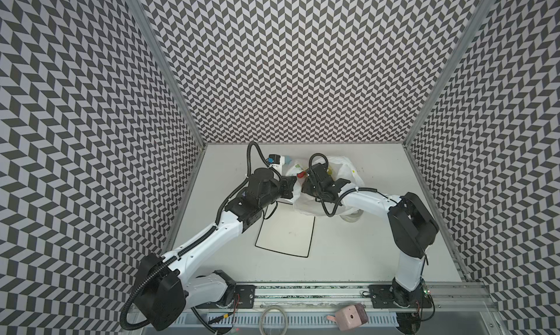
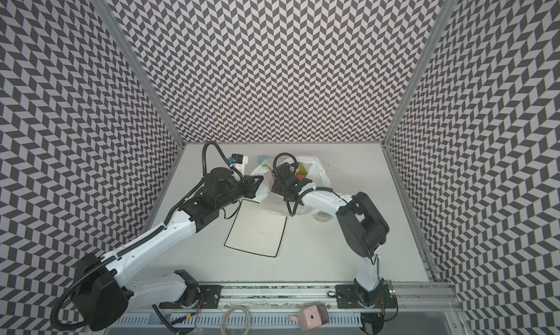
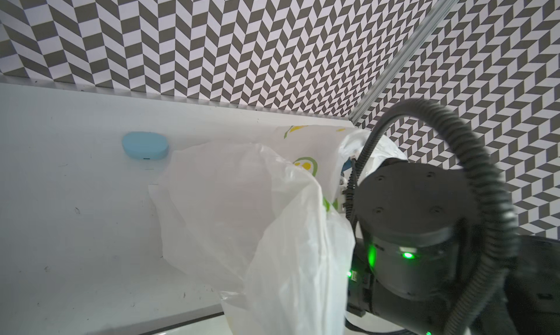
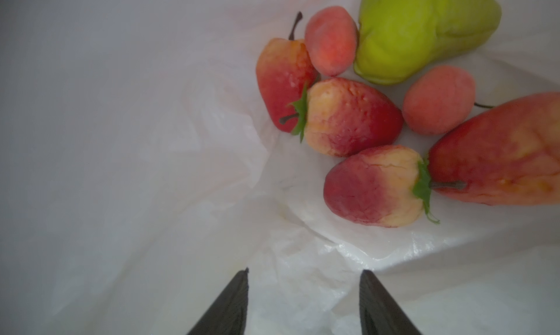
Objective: Take the fake fruits out of the plastic bag
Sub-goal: 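Hold the bag with the left gripper while the right grasps a strawberry inside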
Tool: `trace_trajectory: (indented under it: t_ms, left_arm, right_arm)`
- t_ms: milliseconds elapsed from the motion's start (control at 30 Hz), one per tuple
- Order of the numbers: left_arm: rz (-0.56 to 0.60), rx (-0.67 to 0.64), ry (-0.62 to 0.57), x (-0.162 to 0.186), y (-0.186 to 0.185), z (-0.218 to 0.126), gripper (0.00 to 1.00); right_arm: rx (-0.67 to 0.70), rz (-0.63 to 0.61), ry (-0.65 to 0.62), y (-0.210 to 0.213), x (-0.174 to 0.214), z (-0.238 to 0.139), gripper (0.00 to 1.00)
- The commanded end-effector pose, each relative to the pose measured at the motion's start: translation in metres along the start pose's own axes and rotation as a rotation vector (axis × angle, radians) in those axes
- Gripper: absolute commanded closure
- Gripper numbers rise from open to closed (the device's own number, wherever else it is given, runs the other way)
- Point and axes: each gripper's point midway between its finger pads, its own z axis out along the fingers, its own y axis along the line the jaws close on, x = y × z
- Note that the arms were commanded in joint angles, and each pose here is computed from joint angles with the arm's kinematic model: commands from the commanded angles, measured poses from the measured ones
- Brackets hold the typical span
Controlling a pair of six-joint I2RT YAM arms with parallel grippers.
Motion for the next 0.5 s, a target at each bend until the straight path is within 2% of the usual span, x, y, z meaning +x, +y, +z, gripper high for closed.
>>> trace_trajectory:
  t_ms: [0, 233, 467]
  left_arm:
    - [0.01, 0.017, -0.038, -0.008, -0.008, -0.006, 1.0]
    - [0.011, 0.023, -0.037, -0.006, -0.01, -0.005, 1.0]
    - [0.006, 0.016, -0.04, -0.006, -0.009, -0.004, 1.0]
  right_arm:
    - [0.02, 0.179, -0.059, 0.003, -0.021, 0.009, 0.37]
    - [0.166, 0.305, -0.097, -0.026, -0.029, 0.032, 0.29]
    - [0.221, 0.339, -0.092, -0.038, -0.029, 0.048, 0.26]
